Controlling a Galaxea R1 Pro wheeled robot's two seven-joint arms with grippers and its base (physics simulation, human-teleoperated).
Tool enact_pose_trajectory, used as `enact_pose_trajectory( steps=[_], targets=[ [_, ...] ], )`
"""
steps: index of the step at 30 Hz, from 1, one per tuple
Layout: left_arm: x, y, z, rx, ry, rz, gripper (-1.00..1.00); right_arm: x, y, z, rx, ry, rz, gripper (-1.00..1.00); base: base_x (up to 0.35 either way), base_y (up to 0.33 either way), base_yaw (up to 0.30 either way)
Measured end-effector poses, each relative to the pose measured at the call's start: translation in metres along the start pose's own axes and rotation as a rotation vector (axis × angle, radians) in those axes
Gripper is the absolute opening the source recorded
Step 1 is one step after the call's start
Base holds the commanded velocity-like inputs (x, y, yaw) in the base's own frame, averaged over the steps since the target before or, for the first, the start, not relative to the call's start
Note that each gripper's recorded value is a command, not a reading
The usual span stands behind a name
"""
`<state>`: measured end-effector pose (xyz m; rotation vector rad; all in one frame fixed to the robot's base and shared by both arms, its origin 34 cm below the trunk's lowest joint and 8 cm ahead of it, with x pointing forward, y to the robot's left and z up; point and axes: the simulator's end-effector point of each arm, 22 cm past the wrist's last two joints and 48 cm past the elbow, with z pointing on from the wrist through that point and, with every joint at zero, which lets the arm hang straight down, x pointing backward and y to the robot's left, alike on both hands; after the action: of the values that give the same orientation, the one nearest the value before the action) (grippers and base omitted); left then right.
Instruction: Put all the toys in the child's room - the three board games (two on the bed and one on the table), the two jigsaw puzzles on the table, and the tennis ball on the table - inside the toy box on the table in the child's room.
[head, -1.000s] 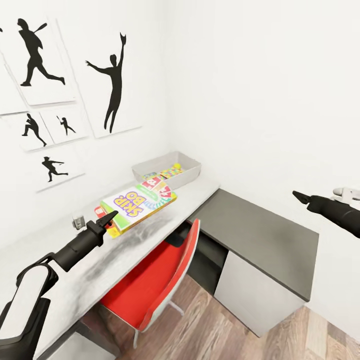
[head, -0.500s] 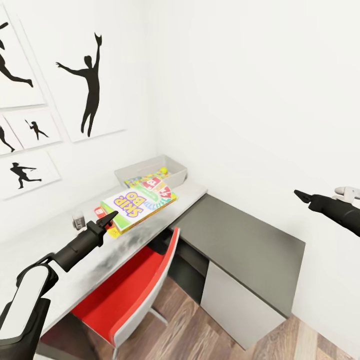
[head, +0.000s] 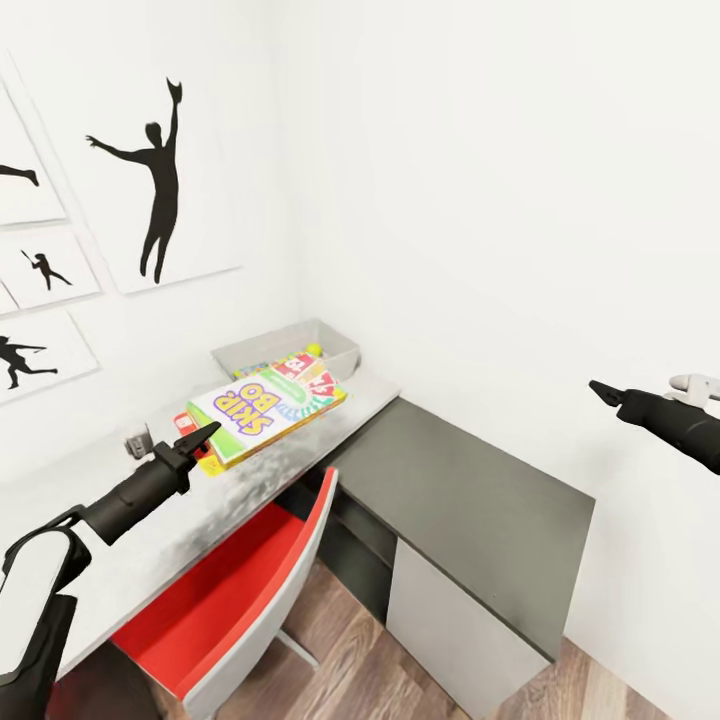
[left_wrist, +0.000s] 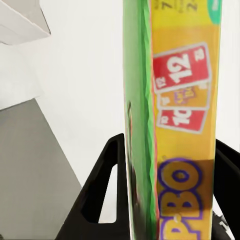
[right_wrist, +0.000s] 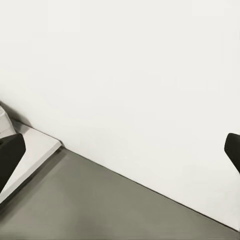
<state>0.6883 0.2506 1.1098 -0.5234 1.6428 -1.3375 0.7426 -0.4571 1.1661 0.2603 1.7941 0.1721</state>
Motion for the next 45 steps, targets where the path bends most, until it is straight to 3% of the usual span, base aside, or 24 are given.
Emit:
enact_pose_trajectory(
  steps=[2, 4, 5, 6, 8, 17, 29, 45],
  targets=[
    [-0.049, -0.016, -0.011, 0.022, -0.055, 0.017, -1.00, -0.002, 0.001, -0.001, -0.002, -0.002, 0.000, 1.00, 0.001, -0.003, 0.000],
    [-0.064, -0.025, -0.006, 0.016, -0.062, 0.023, -1.00, -0.003, 0.001, -0.002, -0.003, -0.005, 0.000, 1.00, 0.000, -0.001, 0.000],
    [-0.087, -0.017, -0.001, -0.069, -0.087, 0.025, -1.00, -0.004, 0.002, -0.003, -0.004, -0.007, 0.001, 1.00, 0.000, 0.000, 0.000],
    [-0.094, -0.015, 0.002, -0.097, -0.094, 0.028, -1.00, -0.005, 0.002, -0.003, -0.005, -0.008, 0.001, 1.00, 0.000, 0.000, 0.000],
    [-0.100, -0.022, 0.006, -0.096, -0.098, 0.018, -1.00, -0.006, 0.003, -0.004, -0.006, -0.011, 0.001, 1.00, 0.000, 0.000, 0.000],
    [-0.109, -0.034, 0.012, -0.099, -0.101, 0.034, -1.00, -0.012, 0.005, -0.008, -0.011, -0.020, -0.002, 1.00, 0.159, -0.018, 0.000],
    [-0.109, -0.026, 0.012, -0.117, -0.092, 0.028, -1.00, -0.009, 0.006, -0.009, -0.017, -0.013, -0.004, 1.00, 0.333, -0.040, -0.009],
    [-0.103, -0.025, 0.011, -0.117, -0.078, 0.031, -1.00, -0.009, 0.003, -0.009, -0.013, -0.012, -0.005, 1.00, 0.157, 0.083, -0.266]
  ],
)
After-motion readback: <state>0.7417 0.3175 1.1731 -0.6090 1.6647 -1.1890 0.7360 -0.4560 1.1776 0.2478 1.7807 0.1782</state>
